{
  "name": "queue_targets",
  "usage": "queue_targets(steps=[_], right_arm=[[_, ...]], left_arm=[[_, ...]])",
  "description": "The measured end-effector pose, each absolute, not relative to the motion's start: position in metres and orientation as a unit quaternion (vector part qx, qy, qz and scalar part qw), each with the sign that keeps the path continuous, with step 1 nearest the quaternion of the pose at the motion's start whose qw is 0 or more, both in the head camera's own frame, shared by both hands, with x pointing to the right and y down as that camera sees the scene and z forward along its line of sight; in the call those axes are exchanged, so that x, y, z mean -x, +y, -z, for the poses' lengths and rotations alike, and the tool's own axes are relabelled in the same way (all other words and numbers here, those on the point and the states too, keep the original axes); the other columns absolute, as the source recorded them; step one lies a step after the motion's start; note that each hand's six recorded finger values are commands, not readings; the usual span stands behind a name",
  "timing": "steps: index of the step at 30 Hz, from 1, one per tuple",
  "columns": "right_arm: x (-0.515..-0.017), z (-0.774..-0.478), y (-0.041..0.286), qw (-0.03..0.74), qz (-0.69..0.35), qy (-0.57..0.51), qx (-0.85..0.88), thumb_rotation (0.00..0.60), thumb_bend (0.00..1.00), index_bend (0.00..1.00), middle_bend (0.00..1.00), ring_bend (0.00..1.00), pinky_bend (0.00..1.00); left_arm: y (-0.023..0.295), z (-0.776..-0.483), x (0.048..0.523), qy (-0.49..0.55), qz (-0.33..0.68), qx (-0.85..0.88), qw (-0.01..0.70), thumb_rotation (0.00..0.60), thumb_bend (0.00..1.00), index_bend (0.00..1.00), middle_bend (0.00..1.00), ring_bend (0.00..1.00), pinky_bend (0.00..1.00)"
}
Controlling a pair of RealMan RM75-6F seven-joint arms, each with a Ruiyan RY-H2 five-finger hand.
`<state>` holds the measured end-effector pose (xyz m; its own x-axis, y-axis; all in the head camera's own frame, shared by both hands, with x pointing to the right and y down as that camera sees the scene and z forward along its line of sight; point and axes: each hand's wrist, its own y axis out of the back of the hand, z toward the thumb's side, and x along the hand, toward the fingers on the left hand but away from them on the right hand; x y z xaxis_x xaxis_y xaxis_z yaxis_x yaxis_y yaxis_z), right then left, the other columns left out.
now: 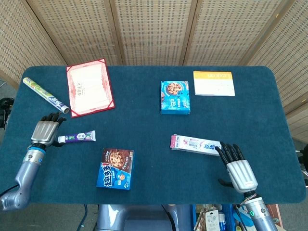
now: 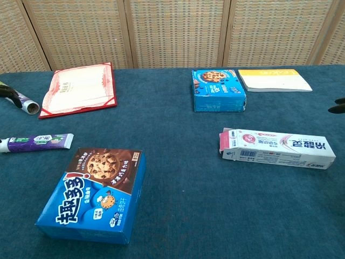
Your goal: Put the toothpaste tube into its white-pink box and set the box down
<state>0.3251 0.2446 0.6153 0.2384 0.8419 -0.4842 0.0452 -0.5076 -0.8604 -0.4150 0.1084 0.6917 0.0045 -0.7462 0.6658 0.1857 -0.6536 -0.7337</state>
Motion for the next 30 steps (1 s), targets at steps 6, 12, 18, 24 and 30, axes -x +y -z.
queue_targets(steps=[6, 12, 18, 24, 30], right_arm=[[-0.326, -0.615, 0.244, 0.377, -0.526, -0.324, 0.690, 0.600, 0.11, 0.00, 0.00, 0.00, 0.00], [-0.327, -0.615, 0.244, 0.376, -0.526, -0.325, 0.690, 0.600, 0.11, 0.00, 0.00, 0.00, 0.00], [-0.327, -0.614, 0.244, 0.371, -0.525, -0.328, 0.692, 0.600, 0.11, 0.00, 0.00, 0.00, 0.00], [-0.328, -0.615, 0.243, 0.369, -0.527, -0.329, 0.692, 0.600, 0.11, 0.00, 0.00, 0.00, 0.00], [-0.330, -0.615, 0.243, 0.365, -0.528, -0.331, 0.692, 0.600, 0.11, 0.00, 0.00, 0.00, 0.00]], left_arm=[[0.111, -0.701, 0.410, 0.218, 0.670, 0.618, 0.349, 0.600, 0.13, 0.33, 0.21, 0.15, 0.19], [0.110, -0.702, 0.411, 0.215, 0.671, 0.614, 0.355, 0.600, 0.13, 0.35, 0.22, 0.15, 0.19], [0.112, -0.707, 0.411, 0.211, 0.675, 0.613, 0.351, 0.600, 0.13, 0.39, 0.24, 0.17, 0.21], [0.114, -0.715, 0.404, 0.211, 0.674, 0.617, 0.348, 0.600, 0.13, 0.39, 0.24, 0.17, 0.21], [0.114, -0.721, 0.399, 0.205, 0.675, 0.615, 0.353, 0.600, 0.13, 0.39, 0.24, 0.17, 0.21]])
